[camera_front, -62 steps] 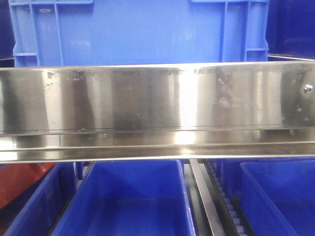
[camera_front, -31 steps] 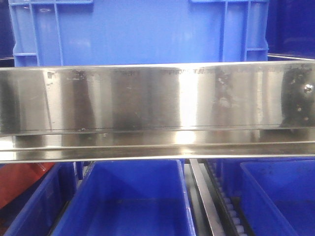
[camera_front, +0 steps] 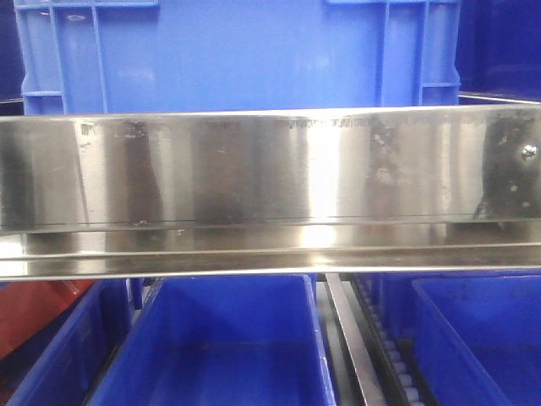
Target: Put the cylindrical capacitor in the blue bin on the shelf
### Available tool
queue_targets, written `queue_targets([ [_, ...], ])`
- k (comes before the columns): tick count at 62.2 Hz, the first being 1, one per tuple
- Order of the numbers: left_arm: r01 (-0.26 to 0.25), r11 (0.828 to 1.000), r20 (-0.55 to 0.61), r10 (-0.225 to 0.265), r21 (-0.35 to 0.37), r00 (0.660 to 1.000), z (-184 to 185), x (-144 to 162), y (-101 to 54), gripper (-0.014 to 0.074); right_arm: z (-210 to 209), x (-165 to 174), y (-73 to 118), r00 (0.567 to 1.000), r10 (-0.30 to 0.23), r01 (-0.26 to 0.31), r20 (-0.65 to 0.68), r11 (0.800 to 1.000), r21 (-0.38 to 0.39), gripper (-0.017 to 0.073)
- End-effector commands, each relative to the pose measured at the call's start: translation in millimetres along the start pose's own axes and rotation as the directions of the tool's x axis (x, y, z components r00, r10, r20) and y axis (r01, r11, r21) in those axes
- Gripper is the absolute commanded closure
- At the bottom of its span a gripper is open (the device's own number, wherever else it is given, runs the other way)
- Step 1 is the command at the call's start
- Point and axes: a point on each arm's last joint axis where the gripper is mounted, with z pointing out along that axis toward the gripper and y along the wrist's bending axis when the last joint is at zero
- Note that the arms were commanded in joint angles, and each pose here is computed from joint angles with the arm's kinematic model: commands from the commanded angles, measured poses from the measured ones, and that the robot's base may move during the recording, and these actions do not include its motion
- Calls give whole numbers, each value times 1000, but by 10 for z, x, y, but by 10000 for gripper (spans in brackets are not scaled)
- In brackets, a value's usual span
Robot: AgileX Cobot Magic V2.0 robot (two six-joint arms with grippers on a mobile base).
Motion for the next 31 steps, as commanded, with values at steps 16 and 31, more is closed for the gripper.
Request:
queue_targets([
  [16, 12, 995, 16, -10, -96, 1000, -543, -95, 246, 704, -421, -94, -10, 999, -4, 4, 37, 1000, 4, 721],
  [31, 28, 996, 63, -23, -90, 998, -1190, 288, 184, 704, -945, 215, -5, 998, -4, 4, 64, 1000, 4, 721],
])
